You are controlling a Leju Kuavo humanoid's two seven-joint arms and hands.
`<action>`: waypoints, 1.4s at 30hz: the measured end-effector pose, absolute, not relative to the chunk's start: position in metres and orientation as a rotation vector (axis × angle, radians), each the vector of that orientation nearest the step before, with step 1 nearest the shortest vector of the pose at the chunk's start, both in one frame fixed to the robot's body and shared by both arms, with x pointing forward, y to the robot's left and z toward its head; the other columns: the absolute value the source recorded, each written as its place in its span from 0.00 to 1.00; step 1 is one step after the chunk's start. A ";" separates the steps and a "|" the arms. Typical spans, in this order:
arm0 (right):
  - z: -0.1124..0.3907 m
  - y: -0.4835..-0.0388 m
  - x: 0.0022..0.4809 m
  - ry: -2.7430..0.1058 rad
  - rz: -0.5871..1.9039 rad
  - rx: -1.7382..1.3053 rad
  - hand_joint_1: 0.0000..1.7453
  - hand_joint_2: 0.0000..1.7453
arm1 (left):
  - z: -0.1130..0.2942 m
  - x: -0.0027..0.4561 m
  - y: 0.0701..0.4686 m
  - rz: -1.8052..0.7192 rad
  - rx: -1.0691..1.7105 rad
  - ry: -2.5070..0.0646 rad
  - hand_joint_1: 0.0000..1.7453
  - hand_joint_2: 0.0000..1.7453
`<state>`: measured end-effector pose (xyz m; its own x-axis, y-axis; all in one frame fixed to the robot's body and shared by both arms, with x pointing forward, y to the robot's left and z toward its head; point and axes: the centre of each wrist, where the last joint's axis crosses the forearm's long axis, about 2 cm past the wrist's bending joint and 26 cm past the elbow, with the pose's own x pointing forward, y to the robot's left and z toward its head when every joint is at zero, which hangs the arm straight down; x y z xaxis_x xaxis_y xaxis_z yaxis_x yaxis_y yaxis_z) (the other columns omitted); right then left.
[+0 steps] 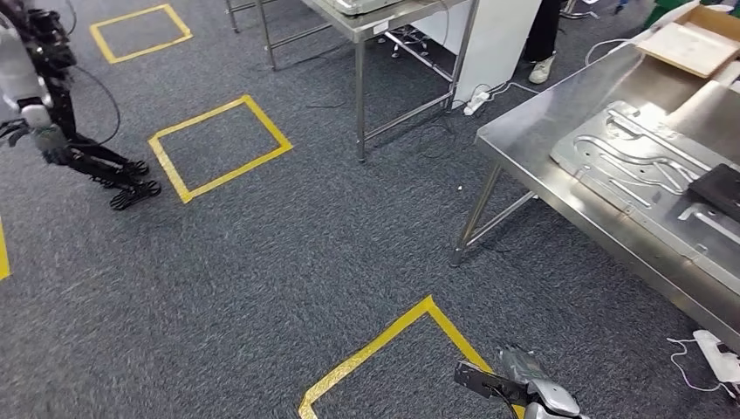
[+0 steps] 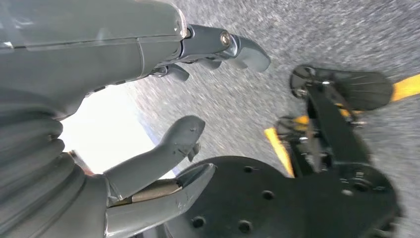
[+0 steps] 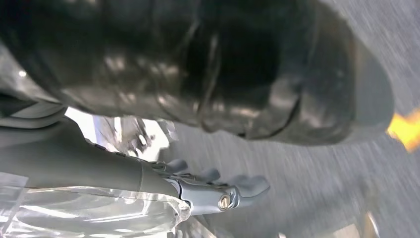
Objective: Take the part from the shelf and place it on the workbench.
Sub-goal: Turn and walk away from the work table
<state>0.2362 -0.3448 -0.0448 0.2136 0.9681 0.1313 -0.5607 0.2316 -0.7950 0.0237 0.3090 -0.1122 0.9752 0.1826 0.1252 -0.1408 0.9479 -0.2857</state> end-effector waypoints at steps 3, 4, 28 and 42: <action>-0.064 -0.357 0.197 -0.592 1.138 -0.621 0.00 0.00 | -0.112 0.020 0.309 0.165 -0.283 -0.143 0.00 1.00; -0.068 -0.359 0.187 -0.559 1.111 -0.591 0.00 0.00 | -0.113 0.018 0.309 0.165 -0.286 -0.139 0.00 1.00; -0.108 -0.351 0.050 -0.109 0.529 -0.135 0.00 0.00 | -0.112 0.011 0.327 0.149 -0.262 -0.100 0.00 1.00; -0.109 -0.344 0.043 -0.086 0.536 -0.098 0.00 0.00 | -0.112 0.012 0.326 0.154 -0.248 -0.088 0.00 1.00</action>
